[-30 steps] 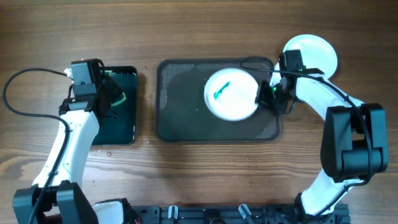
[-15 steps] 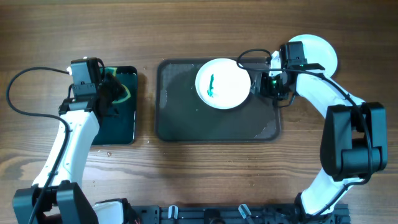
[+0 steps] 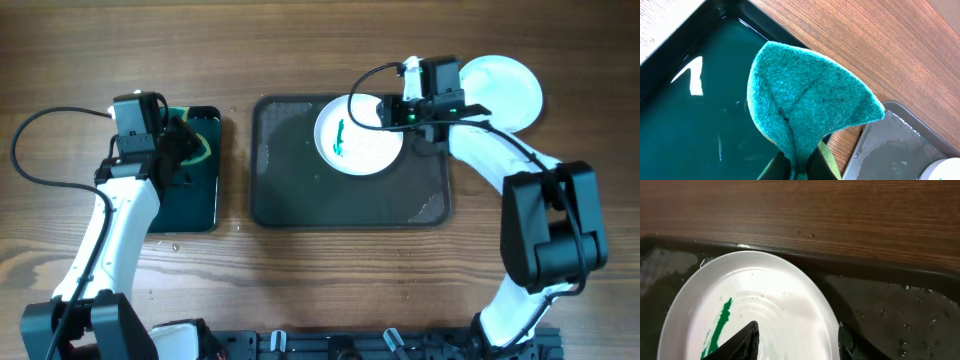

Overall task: Clean dirty plates on tray and stack at the side
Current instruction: 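Drag the stained plate toward the tray center with the right gripper, then carry the sponge with the left gripper over the stained plate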

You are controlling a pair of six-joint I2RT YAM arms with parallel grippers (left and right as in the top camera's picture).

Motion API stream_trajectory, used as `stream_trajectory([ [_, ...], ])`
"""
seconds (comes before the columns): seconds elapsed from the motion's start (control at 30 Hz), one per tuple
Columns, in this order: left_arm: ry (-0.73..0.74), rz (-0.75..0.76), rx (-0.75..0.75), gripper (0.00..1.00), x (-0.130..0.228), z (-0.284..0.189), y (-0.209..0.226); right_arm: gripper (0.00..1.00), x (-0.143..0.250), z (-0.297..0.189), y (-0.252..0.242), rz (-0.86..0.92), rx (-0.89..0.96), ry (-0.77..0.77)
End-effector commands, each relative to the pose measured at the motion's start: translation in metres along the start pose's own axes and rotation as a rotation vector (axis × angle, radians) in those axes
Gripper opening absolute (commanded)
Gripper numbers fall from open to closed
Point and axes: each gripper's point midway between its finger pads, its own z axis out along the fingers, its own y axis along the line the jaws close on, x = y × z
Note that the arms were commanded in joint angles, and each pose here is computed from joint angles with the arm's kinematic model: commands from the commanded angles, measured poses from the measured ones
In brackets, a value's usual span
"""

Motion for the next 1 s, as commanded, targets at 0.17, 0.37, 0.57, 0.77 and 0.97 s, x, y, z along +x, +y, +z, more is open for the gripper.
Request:
stream_trajectory([
  [0.17,-0.002,-0.01,0.011,0.04,-0.001,-0.001,0.0,0.47,0.024,0.031,-0.024,-0.059,0.088,0.063],
  [0.37,0.017,-0.01,0.041,0.04,0.002,-0.001,-0.005,0.26,0.03,0.032,-0.022,-0.068,0.071,0.085],
  [0.57,0.093,0.013,0.167,0.04,0.02,-0.004,-0.034,0.04,0.06,0.032,-0.001,-0.025,0.027,0.2],
  [0.77,0.161,0.068,0.299,0.04,0.051,-0.012,-0.084,0.04,0.093,0.032,0.042,-0.028,-0.04,0.312],
  [0.97,0.166,0.092,0.406,0.04,0.077,-0.012,-0.138,0.04,0.1,0.034,0.063,-0.114,-0.064,0.321],
])
